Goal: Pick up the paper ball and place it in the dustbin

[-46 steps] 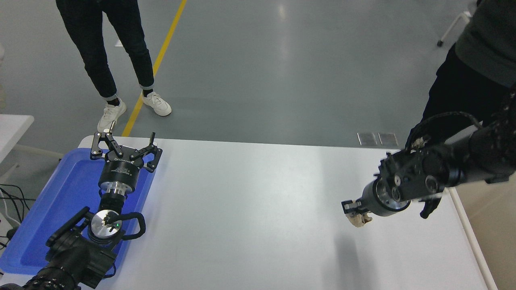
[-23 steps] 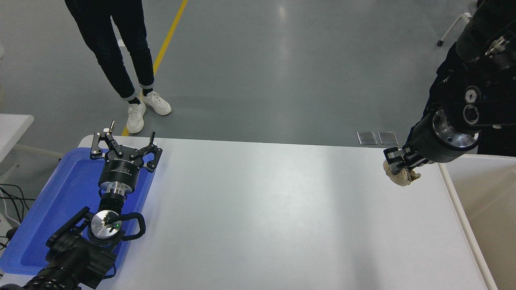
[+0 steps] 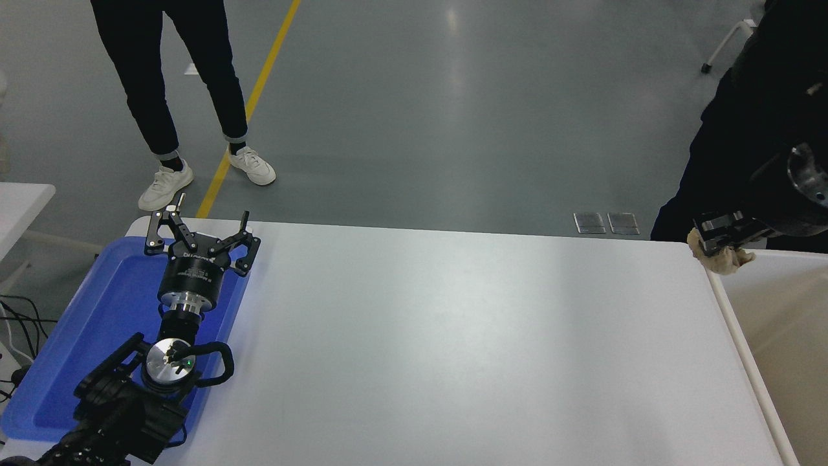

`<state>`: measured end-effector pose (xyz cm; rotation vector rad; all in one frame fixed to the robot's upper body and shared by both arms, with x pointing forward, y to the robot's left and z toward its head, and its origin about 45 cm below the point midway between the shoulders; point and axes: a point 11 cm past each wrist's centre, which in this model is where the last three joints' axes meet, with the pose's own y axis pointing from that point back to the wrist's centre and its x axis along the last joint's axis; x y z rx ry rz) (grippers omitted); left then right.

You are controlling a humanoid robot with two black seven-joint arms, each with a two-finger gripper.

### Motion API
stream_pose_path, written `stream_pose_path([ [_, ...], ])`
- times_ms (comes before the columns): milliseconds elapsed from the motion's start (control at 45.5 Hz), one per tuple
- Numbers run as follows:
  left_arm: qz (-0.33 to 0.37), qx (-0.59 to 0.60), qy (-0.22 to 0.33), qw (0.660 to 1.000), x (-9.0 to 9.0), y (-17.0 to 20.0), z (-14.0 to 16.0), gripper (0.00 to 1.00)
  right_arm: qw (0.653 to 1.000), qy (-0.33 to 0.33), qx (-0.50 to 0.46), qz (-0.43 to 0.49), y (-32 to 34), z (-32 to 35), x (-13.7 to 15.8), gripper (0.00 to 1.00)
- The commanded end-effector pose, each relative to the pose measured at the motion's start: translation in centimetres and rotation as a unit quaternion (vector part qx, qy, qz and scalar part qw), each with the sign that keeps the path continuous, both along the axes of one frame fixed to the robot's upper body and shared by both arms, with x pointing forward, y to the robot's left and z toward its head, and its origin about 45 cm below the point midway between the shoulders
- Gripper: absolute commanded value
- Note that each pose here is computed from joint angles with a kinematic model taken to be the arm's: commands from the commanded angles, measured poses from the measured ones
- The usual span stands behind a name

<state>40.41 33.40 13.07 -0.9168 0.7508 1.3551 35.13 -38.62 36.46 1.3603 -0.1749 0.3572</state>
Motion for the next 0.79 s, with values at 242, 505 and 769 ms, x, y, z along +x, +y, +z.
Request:
stream_pose_path([
  [242, 0.000, 0.000, 0.000, 1.000, 0.0, 0.0, 0.0, 1.00, 0.985, -0.095, -0.027, -0.145, -16.1, -7.2, 0.6, 0.00],
  [505, 0.000, 0.000, 0.000, 1.000, 0.0, 0.0, 0.0, 1.00, 0.970, -0.160, -0.055, -0.172, -21.6, -14.5, -2.3, 0.00],
  [769, 0.000, 0.000, 0.000, 1.000, 0.0, 0.0, 0.0, 1.00, 0.948, -0.205, -0.058, -0.237, -24.1, -20.4, -4.8, 0.00],
])
